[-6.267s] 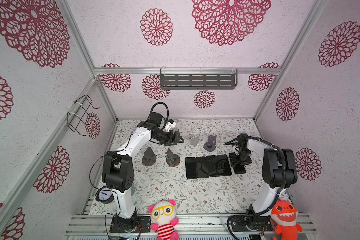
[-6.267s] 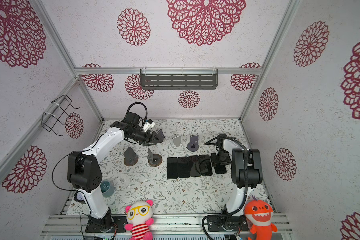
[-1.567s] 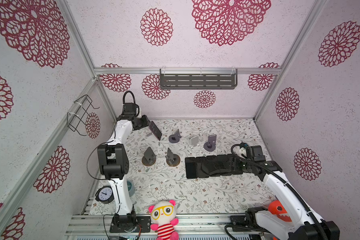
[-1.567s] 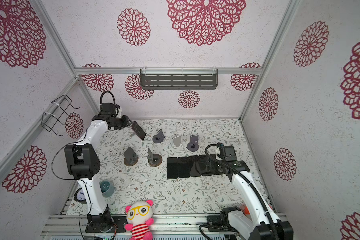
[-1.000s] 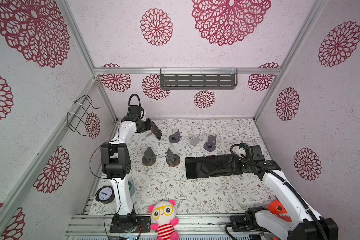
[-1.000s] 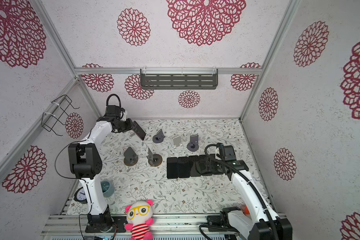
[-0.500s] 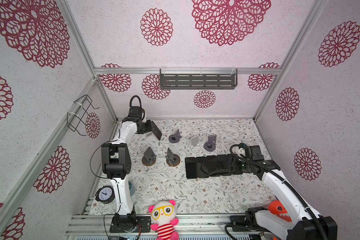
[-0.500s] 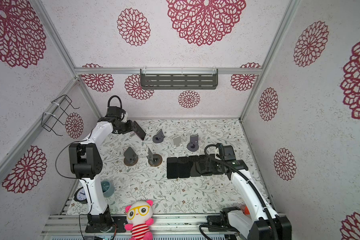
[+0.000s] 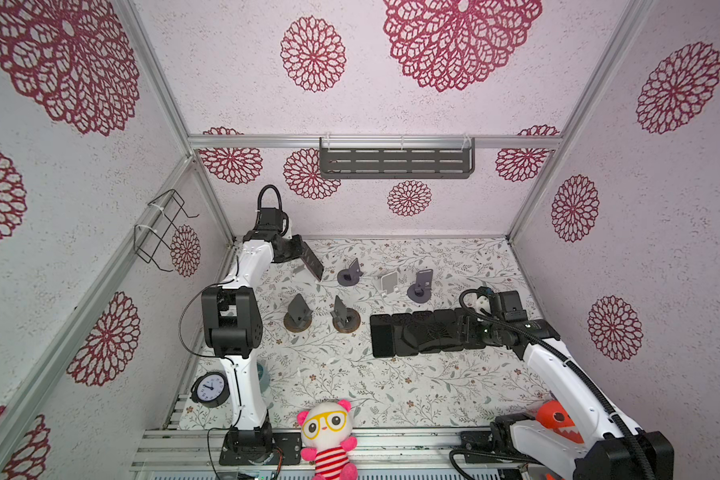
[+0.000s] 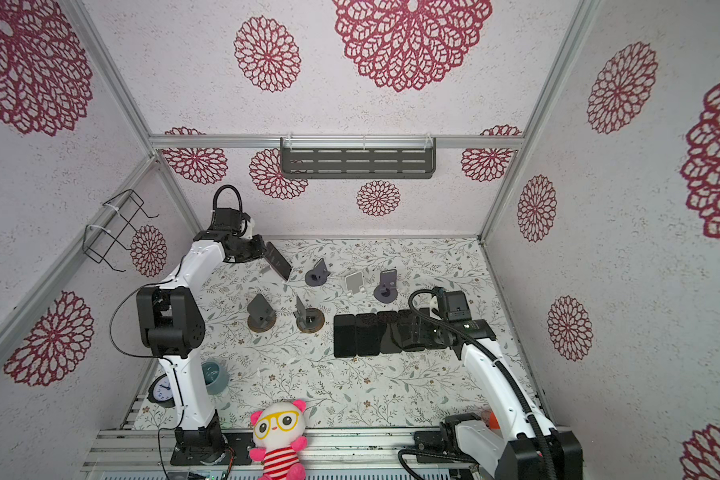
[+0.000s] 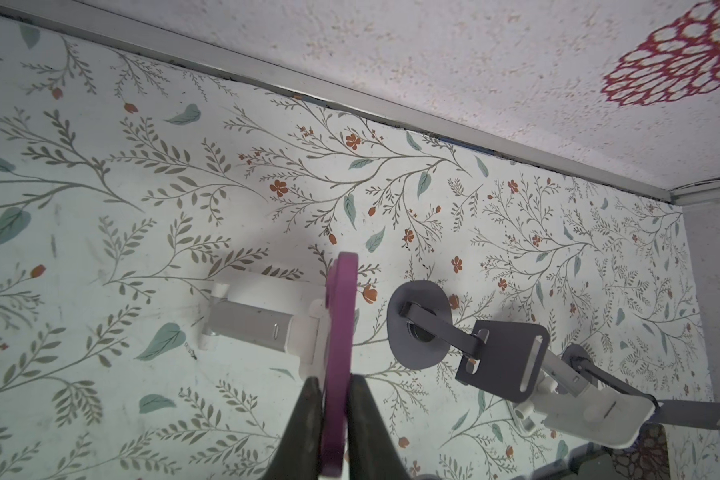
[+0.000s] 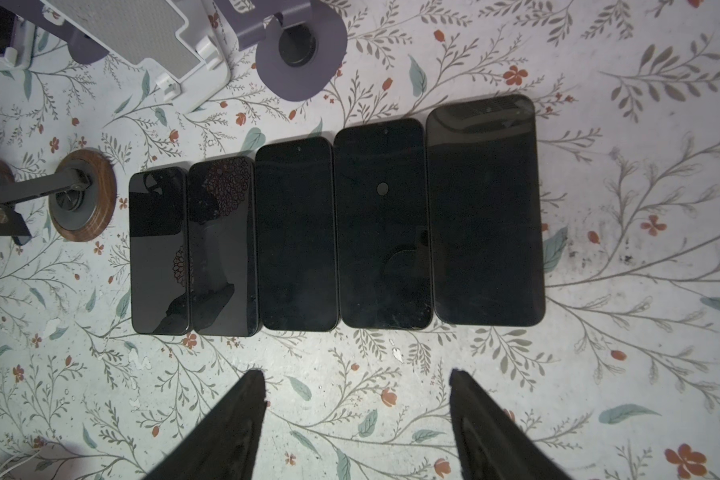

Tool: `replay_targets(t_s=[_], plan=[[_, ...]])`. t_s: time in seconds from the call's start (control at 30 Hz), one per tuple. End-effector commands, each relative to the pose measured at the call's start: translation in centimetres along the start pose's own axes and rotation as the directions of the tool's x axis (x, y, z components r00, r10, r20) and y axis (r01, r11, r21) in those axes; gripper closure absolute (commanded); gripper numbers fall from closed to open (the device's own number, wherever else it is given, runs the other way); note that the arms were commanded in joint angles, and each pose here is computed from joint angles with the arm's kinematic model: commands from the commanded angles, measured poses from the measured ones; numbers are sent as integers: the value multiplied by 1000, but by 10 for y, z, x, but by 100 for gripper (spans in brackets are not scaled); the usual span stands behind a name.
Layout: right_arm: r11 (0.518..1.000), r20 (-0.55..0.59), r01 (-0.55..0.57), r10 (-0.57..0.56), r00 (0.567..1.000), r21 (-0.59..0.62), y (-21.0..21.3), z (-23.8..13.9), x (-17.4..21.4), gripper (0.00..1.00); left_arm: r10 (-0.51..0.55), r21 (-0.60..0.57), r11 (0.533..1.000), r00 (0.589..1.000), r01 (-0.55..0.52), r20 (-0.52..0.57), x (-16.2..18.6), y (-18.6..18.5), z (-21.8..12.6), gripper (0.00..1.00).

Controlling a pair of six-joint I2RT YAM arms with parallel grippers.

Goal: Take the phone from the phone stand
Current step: 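Grip the pink-cased phone with the left gripper and lift it off the stand, then bring the pink phone toward the right gripper while the right gripper approaches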

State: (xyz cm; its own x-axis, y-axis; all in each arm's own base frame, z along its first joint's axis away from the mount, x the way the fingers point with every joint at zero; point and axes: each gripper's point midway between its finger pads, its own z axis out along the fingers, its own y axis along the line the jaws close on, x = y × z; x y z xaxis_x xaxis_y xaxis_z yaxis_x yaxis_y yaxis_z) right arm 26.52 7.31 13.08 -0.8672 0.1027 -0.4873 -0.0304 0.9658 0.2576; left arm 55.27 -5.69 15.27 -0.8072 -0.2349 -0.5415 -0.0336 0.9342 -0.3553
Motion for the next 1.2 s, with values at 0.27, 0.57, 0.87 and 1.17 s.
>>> replay_targets(t_s=[0.27, 0.57, 0.87, 1.17], plan=[[1000, 11, 14, -14, 1000, -3, 0, -3, 1, 27, 24, 0, 1000, 1000, -24, 4, -6, -5, -4, 97], [998, 37, 45, -43, 998, -47, 10, -8, -5, 28, 57, 49, 997, 998, -58, 39, -21, -25, -33, 99], [987, 123, 134, -122, 985, -91, 38, -30, -43, 28, 83, 115, 989, 991, -95, 109, -38, -57, -87, 100], [918, 152, 373, -353, 923, -134, 106, -50, -58, 27, 80, 329, 937, 989, -116, 122, -13, -111, -157, 100]])
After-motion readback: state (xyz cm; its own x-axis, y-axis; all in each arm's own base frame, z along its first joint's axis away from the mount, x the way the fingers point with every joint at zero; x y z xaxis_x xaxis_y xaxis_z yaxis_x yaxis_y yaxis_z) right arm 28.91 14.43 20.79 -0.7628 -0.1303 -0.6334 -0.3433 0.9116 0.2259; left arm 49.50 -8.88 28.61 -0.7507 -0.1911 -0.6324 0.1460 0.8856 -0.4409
